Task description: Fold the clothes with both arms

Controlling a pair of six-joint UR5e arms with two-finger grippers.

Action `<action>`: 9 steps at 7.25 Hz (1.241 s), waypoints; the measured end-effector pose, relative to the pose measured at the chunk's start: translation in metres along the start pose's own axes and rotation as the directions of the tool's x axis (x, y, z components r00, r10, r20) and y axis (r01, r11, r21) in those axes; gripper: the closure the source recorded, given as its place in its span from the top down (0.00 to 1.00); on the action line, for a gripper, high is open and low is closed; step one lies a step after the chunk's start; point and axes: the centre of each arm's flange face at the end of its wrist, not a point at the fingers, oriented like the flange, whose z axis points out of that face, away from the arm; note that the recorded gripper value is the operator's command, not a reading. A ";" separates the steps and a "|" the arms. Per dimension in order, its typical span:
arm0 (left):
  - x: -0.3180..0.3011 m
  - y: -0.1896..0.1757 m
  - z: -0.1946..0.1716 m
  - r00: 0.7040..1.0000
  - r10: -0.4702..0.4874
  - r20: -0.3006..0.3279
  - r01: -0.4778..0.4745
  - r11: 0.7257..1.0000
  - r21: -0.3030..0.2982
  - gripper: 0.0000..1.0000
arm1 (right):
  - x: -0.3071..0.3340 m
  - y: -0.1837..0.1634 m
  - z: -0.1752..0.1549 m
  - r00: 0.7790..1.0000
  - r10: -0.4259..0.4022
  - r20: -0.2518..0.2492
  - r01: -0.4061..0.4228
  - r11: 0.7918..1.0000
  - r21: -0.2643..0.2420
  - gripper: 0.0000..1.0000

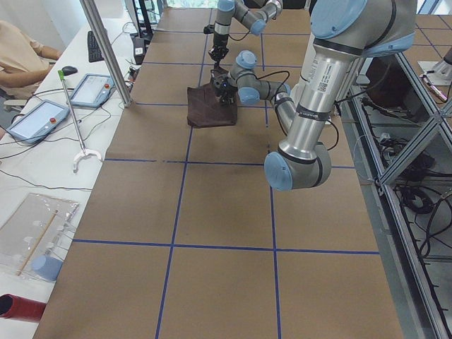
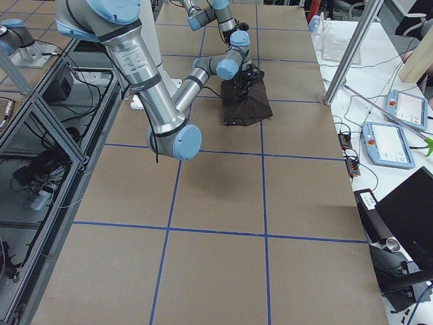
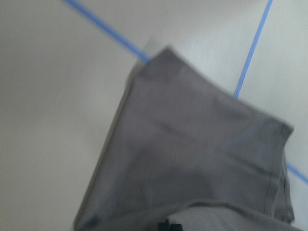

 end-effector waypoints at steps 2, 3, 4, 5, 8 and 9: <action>0.002 -0.023 0.020 0.999 0.040 0.031 -0.041 0.998 0.036 0.00 | -0.017 -0.021 0.033 1.000 0.001 0.027 -0.001 1.000 -0.002 0.00; 0.006 -0.031 0.033 0.998 0.050 0.045 -0.052 0.997 0.049 0.00 | -0.022 -0.026 0.043 1.000 0.002 0.023 -0.002 1.000 0.001 0.00; 0.008 -0.042 0.046 0.997 0.061 0.053 -0.064 0.996 0.064 0.00 | -0.029 -0.028 0.051 1.000 0.002 0.018 -0.002 1.000 0.004 0.00; 0.008 -0.055 0.057 0.996 0.070 0.050 -0.074 0.994 0.079 0.00 | -0.034 -0.030 0.060 1.000 0.000 0.021 0.000 1.000 0.005 0.00; 0.020 -0.093 0.091 0.991 0.121 0.051 -0.126 0.985 0.119 1.00 | -0.043 -0.048 0.082 0.999 -0.004 0.046 0.003 1.000 0.014 1.00; 0.023 -0.102 0.096 0.989 0.143 0.040 -0.147 0.981 0.129 1.00 | -0.055 -0.053 0.083 0.999 -0.006 0.051 0.005 1.000 0.027 1.00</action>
